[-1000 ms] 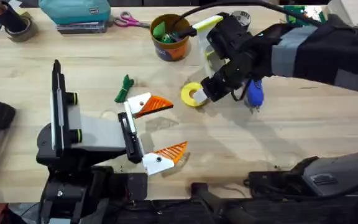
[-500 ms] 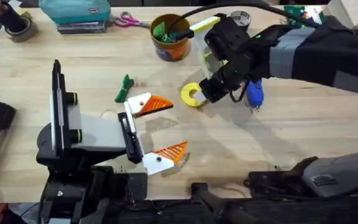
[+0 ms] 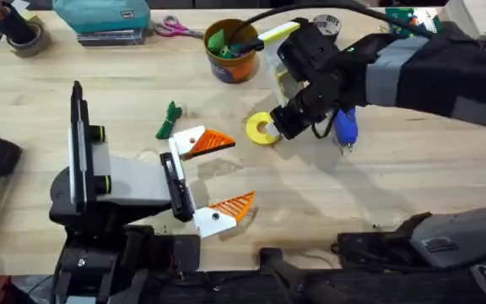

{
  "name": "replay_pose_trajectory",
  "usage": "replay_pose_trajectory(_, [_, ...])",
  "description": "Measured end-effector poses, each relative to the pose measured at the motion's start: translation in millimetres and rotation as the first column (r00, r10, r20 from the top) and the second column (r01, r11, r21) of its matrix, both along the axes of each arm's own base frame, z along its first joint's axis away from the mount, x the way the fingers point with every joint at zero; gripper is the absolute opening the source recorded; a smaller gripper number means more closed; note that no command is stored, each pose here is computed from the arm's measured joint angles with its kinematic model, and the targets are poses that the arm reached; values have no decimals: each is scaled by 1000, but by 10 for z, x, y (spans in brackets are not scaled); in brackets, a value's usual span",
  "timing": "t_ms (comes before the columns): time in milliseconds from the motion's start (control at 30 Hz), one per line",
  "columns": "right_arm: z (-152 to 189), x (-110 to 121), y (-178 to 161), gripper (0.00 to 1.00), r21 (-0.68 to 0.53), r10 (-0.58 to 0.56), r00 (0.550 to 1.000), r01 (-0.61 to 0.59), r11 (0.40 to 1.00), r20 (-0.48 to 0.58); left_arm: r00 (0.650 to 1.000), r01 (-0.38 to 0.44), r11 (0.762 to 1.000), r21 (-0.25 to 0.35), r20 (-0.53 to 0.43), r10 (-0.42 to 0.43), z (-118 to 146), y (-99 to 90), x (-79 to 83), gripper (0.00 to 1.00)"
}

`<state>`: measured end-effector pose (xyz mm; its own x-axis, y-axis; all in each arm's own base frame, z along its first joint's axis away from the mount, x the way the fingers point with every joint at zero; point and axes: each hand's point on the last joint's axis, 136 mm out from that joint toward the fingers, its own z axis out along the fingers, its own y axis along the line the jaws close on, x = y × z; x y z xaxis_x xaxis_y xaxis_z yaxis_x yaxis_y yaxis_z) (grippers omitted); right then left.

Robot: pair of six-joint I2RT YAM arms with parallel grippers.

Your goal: Pick up the gripper from the table and insert it into the empty holder that is missing its gripper. Then pick up a screw, insert it into the mounting hole, and use the screwdriver to tighten it. Finally, clean up the table by picking up the vegetable and placing it into the bucket.

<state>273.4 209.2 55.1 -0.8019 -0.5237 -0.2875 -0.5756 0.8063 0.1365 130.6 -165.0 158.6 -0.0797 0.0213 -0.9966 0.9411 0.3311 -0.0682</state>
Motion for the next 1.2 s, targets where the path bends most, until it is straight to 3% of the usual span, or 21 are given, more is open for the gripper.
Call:
replay_pose_trajectory(233, [25, 26, 16, 6, 5, 0, 1000, 0, 1000, 9, 1000, 0, 1000, 0, 0, 0, 0, 0, 0, 986])
replay_pose_trajectory(400, [220, 51, 16, 6, -12, -2, 1000, 2, 1000, -3, 1000, 0, 1000, 0, 0, 0, 0, 0, 0, 986])
replay_pose_trajectory(633, [882, 168, 8, 6, -36, -10, 999, 11, 999, 36, 1000, 0, 1000, 0, 1, 0, 1, 0, 0, 986])
replay_pose_trajectory(900, [1927, 176, -23, 5, 16, 2, 987, -5, 1000, 159, 1000, 0, 1000, 0, 0, 0, 0, 0, 0, 986])
replay_pose_trajectory(1200, [2346, 87, -53, 5, 33, 20, 979, -28, 999, 204, 1000, 0, 1000, 0, 0, 0, 0, 0, 0, 985])
